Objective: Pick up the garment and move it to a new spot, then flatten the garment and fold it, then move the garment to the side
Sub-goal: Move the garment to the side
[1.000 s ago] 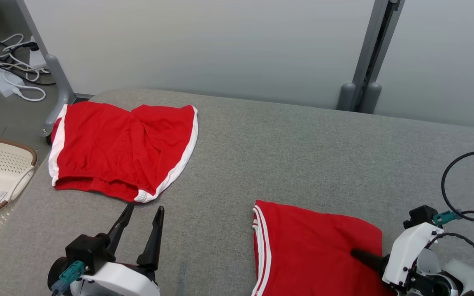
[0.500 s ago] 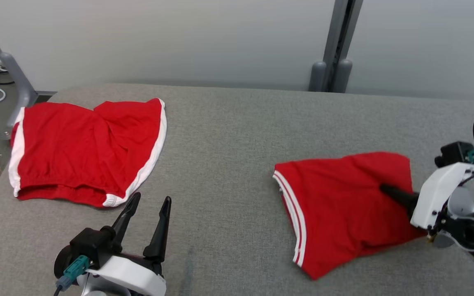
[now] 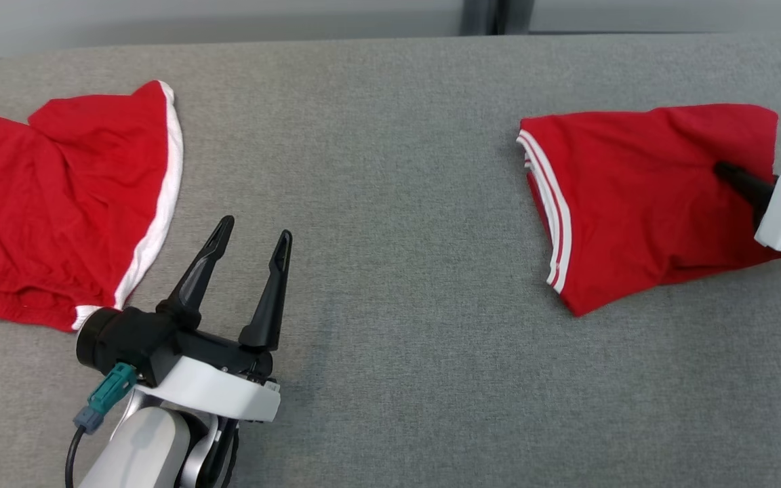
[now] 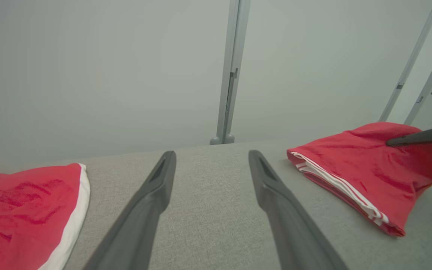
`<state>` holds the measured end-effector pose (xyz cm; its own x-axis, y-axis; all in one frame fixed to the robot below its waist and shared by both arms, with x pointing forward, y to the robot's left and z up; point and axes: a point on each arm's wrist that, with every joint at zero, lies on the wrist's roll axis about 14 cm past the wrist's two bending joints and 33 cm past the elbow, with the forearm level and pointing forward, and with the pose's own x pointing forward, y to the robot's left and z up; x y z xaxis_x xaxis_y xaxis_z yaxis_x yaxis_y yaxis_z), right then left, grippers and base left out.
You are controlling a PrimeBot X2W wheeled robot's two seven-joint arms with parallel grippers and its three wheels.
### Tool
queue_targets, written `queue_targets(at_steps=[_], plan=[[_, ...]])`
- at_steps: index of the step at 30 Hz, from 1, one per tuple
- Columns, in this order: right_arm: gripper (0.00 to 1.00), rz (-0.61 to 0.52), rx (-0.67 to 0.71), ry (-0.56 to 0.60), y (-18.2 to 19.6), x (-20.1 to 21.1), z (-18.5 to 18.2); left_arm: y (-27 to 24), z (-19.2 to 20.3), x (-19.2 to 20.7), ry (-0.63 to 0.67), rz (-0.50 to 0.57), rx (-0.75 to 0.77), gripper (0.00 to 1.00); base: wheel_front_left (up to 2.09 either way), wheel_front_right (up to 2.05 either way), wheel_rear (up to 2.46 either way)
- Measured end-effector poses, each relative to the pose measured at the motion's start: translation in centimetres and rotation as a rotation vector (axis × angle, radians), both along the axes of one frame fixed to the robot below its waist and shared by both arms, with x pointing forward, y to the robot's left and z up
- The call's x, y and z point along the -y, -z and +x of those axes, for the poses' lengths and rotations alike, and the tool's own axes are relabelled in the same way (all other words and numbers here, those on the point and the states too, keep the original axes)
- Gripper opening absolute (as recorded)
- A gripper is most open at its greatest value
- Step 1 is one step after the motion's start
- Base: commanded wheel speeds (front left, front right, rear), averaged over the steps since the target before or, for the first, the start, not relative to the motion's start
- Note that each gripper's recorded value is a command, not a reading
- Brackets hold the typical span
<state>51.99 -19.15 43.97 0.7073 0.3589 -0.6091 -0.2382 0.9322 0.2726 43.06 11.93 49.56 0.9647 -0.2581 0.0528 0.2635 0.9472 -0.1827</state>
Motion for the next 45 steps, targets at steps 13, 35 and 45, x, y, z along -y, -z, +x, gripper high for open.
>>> queue_targets(at_steps=[13,35,45], plan=[[0.00,-0.204,-0.005,0.174,2.2,9.2,2.4,1.8,3.6,4.1,0.117,-0.024,0.014,1.00,0.00,0.00,0.00],[1.00,-0.582,0.055,0.205,3.1,16.0,5.7,4.4,5.3,4.6,0.129,-0.038,-0.019,1.00,0.00,0.00,0.00],[1.00,-0.618,0.209,0.175,-0.8,15.5,6.1,2.8,4.8,4.6,0.125,-0.035,0.012,1.00,0.00,0.00,0.00]])
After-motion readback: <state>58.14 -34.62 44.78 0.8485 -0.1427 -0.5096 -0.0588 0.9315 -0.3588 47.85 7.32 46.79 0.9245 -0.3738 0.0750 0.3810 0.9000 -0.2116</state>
